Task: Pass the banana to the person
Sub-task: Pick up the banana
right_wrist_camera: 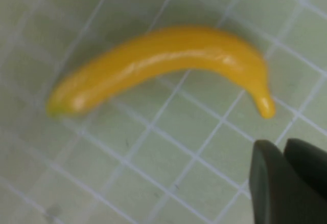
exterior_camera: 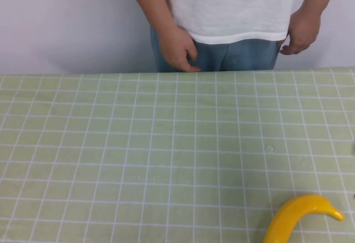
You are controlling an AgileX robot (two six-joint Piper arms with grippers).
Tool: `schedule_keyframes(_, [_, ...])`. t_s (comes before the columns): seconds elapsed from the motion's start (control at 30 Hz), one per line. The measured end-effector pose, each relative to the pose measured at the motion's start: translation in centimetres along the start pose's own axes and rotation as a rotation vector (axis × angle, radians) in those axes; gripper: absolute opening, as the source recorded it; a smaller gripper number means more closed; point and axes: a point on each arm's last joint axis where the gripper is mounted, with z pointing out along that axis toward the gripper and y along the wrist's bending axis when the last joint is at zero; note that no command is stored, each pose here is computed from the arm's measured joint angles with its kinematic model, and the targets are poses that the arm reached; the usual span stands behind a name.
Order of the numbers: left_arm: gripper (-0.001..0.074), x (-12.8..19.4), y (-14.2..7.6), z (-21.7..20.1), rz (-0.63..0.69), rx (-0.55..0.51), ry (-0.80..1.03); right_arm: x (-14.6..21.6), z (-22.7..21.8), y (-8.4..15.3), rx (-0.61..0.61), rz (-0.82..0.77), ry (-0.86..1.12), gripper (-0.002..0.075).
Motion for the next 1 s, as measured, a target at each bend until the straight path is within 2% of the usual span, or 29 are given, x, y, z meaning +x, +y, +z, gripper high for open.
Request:
schedule_keyframes(0.1, [-0.0004,0.0,0.0,0.0,0.000,0.000,0.000,-0.7,1.7,0.8,-0.014,-0.227,0.072,0.0059])
schedule_keyframes(0.17, [-0.0004,0.0,0.0,0.0,0.000,0.000,0.000,-1.2,2.8,1.3,-0.001,-0.361,0.108,0.0140])
schedule_keyframes(0.27, [-0.0004,0.0,0.0,0.0,0.000,0.000,0.000,-1.9,4.4,1.7,0.029,-0.495,0.138,0.0291])
schedule_keyframes(0.33, [-0.0004,0.0,0.0,0.0,0.000,0.000,0.000,-2.4,5.3,2.0,0.048,-0.559,0.142,0.0365])
schedule_keyframes(0.43, [-0.0004,0.0,0.0,0.0,0.000,0.000,0.000,-3.1,6.8,2.2,0.073,-0.642,0.144,0.0417])
schedule_keyframes(0.9, [-0.0004,0.0,0.0,0.0,0.000,0.000,0.000,-3.4,14.1,1.5,0.040,-0.688,0.239,0.0434])
schedule_keyframes(1.0, [-0.0004,0.0,0.0,0.0,0.000,0.000,0.000,-3.1,14.9,1.5,0.022,-0.671,0.259,0.0355])
